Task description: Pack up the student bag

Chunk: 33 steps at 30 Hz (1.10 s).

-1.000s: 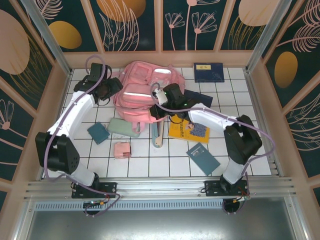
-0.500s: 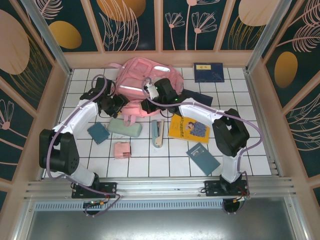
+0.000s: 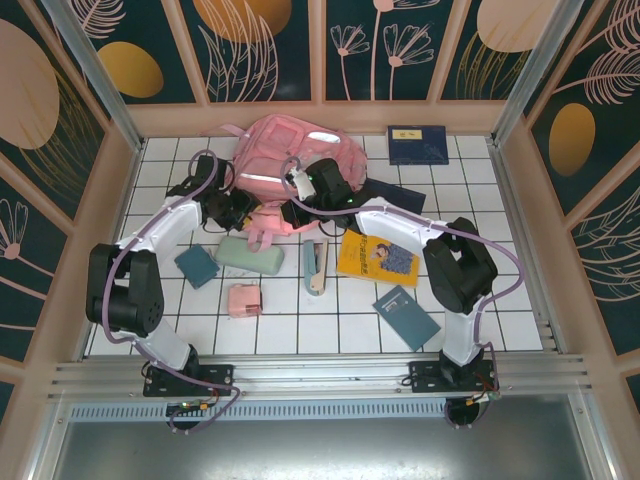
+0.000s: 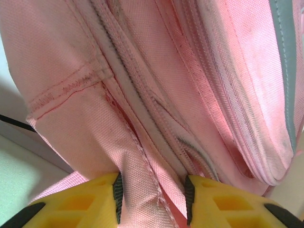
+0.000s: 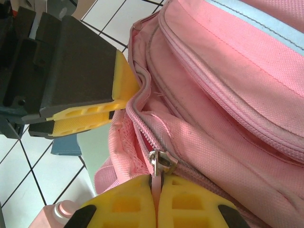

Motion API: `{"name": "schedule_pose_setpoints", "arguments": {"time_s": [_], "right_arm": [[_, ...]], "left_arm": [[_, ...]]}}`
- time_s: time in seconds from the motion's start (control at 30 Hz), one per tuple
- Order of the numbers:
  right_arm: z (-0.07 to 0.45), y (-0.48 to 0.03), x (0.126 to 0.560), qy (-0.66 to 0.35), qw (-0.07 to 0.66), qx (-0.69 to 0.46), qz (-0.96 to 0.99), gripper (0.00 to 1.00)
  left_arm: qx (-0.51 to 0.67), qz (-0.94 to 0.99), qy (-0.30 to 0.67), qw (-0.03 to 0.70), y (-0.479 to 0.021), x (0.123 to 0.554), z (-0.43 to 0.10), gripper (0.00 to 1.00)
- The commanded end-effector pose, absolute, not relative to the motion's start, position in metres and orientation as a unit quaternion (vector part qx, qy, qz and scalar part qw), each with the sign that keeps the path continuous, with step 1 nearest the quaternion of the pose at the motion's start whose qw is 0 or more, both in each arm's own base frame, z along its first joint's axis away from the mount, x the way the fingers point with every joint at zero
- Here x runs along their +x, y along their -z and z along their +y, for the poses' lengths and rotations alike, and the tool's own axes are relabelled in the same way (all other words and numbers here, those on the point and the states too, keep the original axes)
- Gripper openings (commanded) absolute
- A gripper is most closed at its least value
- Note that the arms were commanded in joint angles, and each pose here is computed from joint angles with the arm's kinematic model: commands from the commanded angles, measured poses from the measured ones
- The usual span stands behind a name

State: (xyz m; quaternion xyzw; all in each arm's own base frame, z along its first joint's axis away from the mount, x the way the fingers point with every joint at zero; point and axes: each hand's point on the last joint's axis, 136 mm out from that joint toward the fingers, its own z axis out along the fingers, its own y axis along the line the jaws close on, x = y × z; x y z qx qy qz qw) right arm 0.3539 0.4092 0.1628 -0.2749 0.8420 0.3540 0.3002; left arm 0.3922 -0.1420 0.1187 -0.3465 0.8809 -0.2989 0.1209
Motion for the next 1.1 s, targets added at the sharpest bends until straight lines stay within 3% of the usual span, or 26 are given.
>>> {"name": "schedule_pose_setpoints", "arguments": {"time_s": [0.0, 0.13, 0.33, 1.07], "right_arm": [[0.428, -0.204, 0.365, -0.382, 0.353, -0.281, 0.806, 0.0], [0.431, -0.204, 0.367, -0.385, 0.352, -0.282, 0.805, 0.0], [0.428, -0.2, 0.362, -0.379, 0.347, -0.293, 0.806, 0.0], [0.38, -0.158, 0.349, -0.351, 0.298, -0.299, 0.836, 0.0]], "left_arm": [[-0.33, 0.874, 0.333, 0.131, -0.126, 0.393, -0.154, 0.39], [-0.33, 0.874, 0.331, 0.129, -0.122, 0.387, -0.152, 0.3], [-0.324, 0.877, 0.327, 0.137, -0.128, 0.395, -0.152, 0.0], [-0.367, 0.862, 0.271, 0.221, -0.166, 0.412, -0.09, 0.0]]}}
